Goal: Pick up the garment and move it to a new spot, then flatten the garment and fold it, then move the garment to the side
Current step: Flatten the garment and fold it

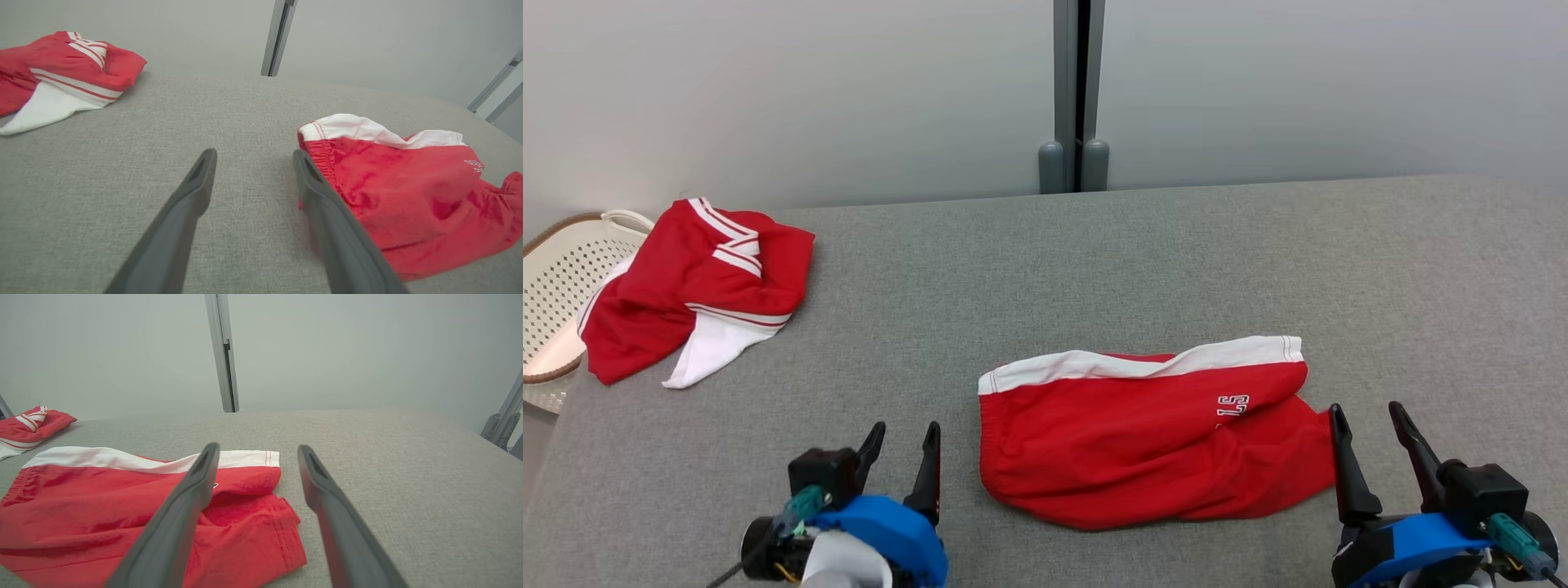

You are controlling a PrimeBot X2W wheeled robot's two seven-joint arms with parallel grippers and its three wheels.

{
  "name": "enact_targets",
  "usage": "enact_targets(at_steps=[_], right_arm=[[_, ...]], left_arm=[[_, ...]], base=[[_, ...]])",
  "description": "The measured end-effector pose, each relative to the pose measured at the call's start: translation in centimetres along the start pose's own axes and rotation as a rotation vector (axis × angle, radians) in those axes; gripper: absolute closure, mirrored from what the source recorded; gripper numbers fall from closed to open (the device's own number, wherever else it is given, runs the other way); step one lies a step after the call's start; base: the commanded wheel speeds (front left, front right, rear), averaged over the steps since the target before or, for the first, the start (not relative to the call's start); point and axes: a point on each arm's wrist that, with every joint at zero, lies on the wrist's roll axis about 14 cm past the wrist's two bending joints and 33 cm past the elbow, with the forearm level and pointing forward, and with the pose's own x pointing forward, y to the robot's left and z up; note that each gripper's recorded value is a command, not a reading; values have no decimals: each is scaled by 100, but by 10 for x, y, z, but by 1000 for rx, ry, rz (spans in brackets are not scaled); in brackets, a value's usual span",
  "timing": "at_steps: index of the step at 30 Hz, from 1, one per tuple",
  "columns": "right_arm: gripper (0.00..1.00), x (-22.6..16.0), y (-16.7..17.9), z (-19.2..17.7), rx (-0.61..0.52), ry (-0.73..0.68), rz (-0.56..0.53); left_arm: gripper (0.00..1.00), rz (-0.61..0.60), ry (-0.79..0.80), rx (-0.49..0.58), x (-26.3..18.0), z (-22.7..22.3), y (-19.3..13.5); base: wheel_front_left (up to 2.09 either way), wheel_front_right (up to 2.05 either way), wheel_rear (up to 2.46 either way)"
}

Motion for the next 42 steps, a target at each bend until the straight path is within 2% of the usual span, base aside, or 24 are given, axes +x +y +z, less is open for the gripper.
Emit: enact_targets(at_steps=[9, 18, 29, 37, 39, 40, 41, 42], right_arm=[[0, 2, -5, -6, -6, 18, -13], [0, 5, -13, -10, -7, 31, -37], [0, 7, -21, -14, -8, 42, -58], [0, 8, -23, -15, -7, 46, -66], [0, 8, -23, -16, -8, 47, -66], [0, 9, -23, -16, -8, 47, -66], [0, 10, -23, -15, -9, 45, -65], [0, 11, -23, -15, -11, 43, -64]], left_arm=[[0, -74, 219, -18, 34, 2, -18], [0, -142, 377, -51, 48, -14, -39], [0, -169, 449, -93, 60, -22, -50], [2, -184, 441, -135, 66, -17, -57], [8, -192, 434, -144, 69, -13, -60], [15, -195, 435, -146, 69, -13, -62], [26, -194, 438, -147, 69, -14, -62], [44, -195, 441, -149, 69, -15, -63]], base=[[0, 0, 0], [0, 0, 0], [0, 0, 0], [0, 0, 0], [0, 0, 0], [0, 0, 0], [0, 0, 0], [0, 0, 0]])
